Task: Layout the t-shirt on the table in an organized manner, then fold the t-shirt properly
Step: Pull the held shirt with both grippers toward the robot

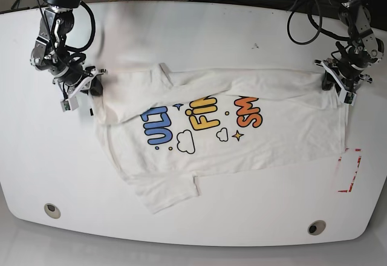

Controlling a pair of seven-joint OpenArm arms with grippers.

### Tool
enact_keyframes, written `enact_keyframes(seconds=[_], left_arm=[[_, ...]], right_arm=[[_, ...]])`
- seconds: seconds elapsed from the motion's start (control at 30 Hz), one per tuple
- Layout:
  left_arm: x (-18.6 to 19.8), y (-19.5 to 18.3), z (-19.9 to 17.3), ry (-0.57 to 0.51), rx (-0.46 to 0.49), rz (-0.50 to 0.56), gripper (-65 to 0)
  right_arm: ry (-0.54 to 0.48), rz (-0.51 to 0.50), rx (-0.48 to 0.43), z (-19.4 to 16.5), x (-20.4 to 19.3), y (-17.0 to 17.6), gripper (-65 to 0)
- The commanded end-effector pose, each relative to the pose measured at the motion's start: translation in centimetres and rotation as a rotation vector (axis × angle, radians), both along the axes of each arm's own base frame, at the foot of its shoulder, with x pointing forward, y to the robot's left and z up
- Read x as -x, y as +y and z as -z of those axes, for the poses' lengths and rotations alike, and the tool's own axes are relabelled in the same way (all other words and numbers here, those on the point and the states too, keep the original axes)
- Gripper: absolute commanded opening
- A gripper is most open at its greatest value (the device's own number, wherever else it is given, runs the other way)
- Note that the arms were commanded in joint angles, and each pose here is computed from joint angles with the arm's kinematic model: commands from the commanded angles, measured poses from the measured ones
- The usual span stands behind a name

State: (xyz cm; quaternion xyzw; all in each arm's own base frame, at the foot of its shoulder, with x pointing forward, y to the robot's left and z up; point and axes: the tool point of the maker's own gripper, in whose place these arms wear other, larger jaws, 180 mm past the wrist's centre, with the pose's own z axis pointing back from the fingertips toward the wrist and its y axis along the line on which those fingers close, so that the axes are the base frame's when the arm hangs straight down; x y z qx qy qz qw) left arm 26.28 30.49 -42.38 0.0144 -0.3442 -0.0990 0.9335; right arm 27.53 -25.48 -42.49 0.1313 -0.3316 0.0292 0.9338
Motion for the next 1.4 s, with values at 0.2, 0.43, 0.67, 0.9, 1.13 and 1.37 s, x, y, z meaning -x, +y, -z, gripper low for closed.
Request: enact_keyframes(seconds=[0.2, 0.43, 0.67, 0.9, 1.13, 1.37], left_arm=[[5.9, 2.1, 1.4, 0.195, -0.156, 0.013, -50.3], [8.9, 2.3, 0.8, 0.258, -0.219, 0.039, -50.3], [11.3, 2.0, 0.0, 0.283, -0.262, 0.075, -50.3], [13.1, 1.8, -0.5, 0.304, -0.286, 0.1, -50.0], [13.2, 1.7, -0.6, 0.303, -0.285, 0.103, -48.4], [12.4, 1.5, -1.6, 0.269, -0.303, 0.113, -24.9]], right_arm=[[0.054, 0.014, 0.114, -1.3, 4.9, -2.8, -61.3], [0.105, 0.009, 0.172, -1.8, 8.7, -3.7, -61.3], [0.164, 0.026, 0.209, -2.4, 12.4, -3.9, -61.3], [0.204, 0.01, 0.234, -2.9, 14.6, -3.4, -61.3], [0.202, 0.014, 0.22, -2.8, 14.7, -2.7, -61.3], [0.203, 0.014, 0.217, -2.7, 14.7, -2.7, -61.3]])
